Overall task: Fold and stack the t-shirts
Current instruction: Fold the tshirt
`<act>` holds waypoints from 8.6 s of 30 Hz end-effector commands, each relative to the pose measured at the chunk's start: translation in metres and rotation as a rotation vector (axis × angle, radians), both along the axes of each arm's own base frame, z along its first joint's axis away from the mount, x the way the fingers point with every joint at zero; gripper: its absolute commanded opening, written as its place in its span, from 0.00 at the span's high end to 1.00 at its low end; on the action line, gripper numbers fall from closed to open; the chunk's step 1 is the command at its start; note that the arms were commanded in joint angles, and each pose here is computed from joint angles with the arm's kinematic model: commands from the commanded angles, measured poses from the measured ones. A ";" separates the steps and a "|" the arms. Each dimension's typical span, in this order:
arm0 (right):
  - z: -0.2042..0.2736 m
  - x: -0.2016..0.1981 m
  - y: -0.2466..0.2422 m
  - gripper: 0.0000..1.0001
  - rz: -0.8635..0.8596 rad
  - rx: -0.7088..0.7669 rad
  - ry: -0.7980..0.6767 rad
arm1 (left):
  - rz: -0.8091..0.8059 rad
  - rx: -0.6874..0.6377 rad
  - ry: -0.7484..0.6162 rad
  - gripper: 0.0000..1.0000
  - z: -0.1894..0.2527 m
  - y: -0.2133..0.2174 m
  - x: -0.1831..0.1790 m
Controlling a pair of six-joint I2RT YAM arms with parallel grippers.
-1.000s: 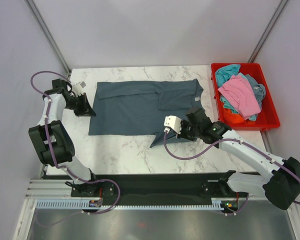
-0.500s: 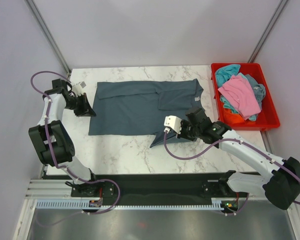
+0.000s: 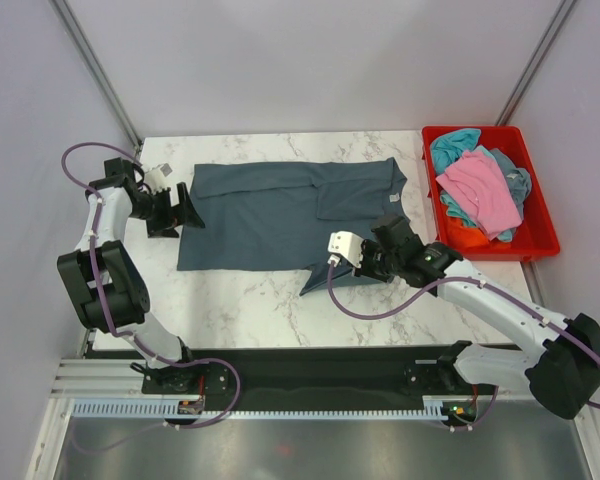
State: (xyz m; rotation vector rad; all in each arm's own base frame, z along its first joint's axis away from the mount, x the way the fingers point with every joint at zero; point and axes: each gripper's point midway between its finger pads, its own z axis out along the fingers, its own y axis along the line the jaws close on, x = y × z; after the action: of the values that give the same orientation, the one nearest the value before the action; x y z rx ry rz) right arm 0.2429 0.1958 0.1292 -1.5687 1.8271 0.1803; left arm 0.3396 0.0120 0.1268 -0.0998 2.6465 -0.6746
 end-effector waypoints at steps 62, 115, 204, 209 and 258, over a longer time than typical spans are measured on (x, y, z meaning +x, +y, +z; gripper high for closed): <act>-0.010 0.009 0.010 1.00 -0.005 0.011 0.020 | -0.010 0.210 0.338 0.24 -0.107 0.039 -0.042; 0.013 0.023 0.010 1.00 -0.006 0.000 -0.053 | -0.064 -0.057 -0.189 0.01 0.082 -0.020 0.024; -0.001 0.014 -0.001 1.00 -0.038 0.023 -0.031 | 0.001 0.254 0.255 0.38 -0.108 0.036 -0.048; -0.001 0.015 -0.001 1.00 -0.038 0.021 -0.030 | 0.006 0.238 0.259 0.56 -0.110 0.035 -0.044; 0.145 0.192 -0.042 1.00 -0.539 0.212 -0.434 | -0.255 0.261 -0.059 0.98 -0.006 -0.013 0.040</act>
State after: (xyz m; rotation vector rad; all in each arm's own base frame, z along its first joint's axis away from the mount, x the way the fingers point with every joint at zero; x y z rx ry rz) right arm 0.4077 0.1597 0.2464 -0.9581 1.7938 -0.1439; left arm 0.3500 -0.0111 0.1178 0.3137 2.7496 -0.4633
